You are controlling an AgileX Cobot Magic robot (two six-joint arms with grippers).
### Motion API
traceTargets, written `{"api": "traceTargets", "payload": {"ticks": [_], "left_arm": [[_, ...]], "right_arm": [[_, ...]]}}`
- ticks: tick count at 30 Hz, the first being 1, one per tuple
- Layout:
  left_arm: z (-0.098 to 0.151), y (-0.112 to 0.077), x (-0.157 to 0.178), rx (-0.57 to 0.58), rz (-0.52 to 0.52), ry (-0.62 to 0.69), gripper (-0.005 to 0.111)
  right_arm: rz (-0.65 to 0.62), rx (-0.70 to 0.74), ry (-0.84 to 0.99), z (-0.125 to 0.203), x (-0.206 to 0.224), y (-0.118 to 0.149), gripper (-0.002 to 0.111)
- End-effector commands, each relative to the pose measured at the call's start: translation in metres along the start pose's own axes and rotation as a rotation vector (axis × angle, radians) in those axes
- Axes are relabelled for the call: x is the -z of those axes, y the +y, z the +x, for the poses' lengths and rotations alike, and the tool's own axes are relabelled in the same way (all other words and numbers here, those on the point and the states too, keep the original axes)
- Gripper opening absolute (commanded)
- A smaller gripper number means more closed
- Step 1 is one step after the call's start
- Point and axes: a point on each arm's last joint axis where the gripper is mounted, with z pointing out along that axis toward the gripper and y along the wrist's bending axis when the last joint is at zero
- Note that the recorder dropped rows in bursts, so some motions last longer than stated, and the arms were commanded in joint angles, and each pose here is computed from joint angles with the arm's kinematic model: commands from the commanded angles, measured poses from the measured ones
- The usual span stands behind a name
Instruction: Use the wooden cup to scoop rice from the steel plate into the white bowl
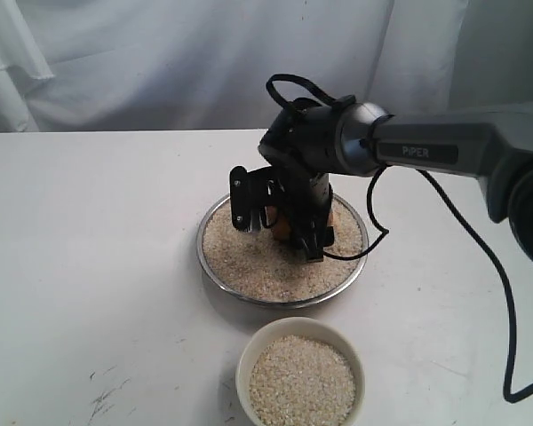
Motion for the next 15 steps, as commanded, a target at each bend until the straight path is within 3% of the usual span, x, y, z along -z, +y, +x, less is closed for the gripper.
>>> {"api": "traceTargets", "payload": {"ticks": [1,15], "left_arm": [[0.001,0.000,0.000,-0.001,0.002,-0.006,0.000],[0.001,0.000,0.000,-0.001,0.002,-0.006,0.000]], "right_arm": [[0.002,-0.061,-0.060,0.008,0.002,-0.011,0.000],[-0.060,-0.162,-0.205,0.015,-0.007,-0.016,0.000]]}}
